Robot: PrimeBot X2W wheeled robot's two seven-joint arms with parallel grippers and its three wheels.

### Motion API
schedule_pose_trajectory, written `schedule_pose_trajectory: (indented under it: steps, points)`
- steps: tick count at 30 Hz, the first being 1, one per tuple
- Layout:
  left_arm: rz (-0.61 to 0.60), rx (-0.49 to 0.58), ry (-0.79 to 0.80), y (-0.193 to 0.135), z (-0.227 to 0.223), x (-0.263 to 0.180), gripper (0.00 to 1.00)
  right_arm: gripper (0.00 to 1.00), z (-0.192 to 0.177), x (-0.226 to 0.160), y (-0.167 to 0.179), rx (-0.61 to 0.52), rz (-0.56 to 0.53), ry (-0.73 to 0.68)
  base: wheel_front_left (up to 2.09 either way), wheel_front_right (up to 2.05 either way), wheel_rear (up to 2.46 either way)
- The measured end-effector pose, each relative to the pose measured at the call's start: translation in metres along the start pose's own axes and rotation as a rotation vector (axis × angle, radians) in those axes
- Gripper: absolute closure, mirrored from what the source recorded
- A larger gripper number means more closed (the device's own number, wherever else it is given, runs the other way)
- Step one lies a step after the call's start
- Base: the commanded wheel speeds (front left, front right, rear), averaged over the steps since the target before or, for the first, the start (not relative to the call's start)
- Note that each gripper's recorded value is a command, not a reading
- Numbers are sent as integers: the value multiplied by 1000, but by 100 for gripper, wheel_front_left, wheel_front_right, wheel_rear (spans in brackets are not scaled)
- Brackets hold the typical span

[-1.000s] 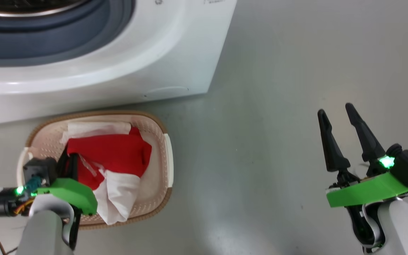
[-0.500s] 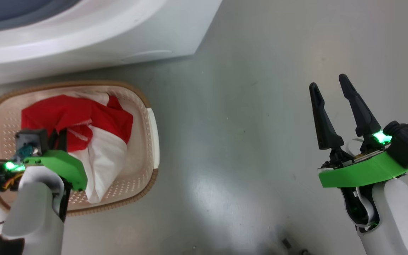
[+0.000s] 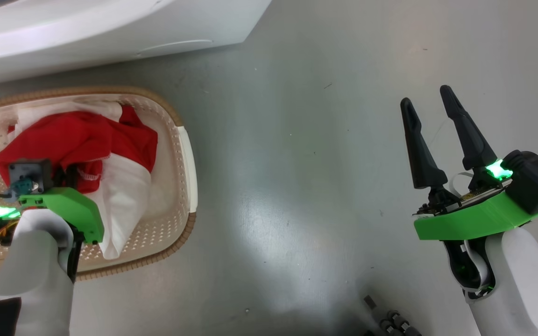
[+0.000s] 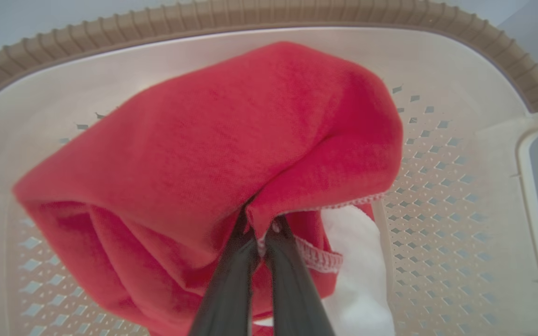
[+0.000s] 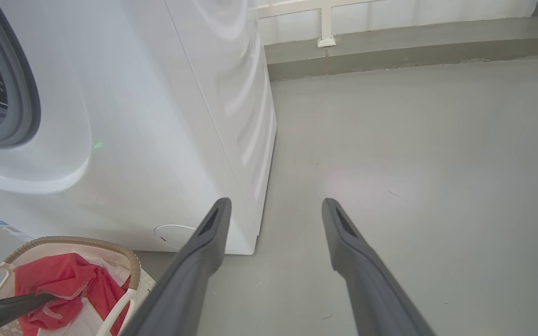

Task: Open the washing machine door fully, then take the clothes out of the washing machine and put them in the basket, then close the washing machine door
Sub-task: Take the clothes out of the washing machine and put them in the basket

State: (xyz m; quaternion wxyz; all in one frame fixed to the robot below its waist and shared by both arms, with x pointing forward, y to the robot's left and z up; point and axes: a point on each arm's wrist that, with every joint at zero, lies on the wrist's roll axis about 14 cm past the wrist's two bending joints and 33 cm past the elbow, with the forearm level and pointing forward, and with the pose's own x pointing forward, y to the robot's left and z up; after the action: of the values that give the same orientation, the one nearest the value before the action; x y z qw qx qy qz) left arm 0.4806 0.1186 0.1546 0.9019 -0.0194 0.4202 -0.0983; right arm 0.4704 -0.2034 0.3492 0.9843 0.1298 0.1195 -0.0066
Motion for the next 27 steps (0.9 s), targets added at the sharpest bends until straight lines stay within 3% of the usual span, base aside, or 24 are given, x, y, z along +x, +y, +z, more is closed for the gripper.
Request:
schedule_pose_trajectory:
  steps: [4, 7, 8, 15, 17, 27]
  points:
    - [0, 2, 6, 0, -1, -1, 100, 0, 1, 0, 1, 0, 2, -2, 0, 0, 0]
    - [2, 3, 5, 1, 0, -2, 71, 0, 3, -1, 2, 0, 5, -6, 0, 0, 0]
    - [3, 3, 3, 2, 1, -2, 71, 0, 3, -1, 2, 0, 6, -7, 0, 0, 0]
    - [19, -23, -35, 5, 15, -8, 9, 0, 10, -1, 6, 2, 15, -22, 0, 0, 0]
    - [23, -27, -56, 6, 23, -10, 0, 0, 13, -1, 8, 2, 20, -30, 0, 0, 0]
    - [40, -42, -169, 10, 56, -35, 0, 0, 36, -6, 16, -3, 44, -79, 0, 0, 0]
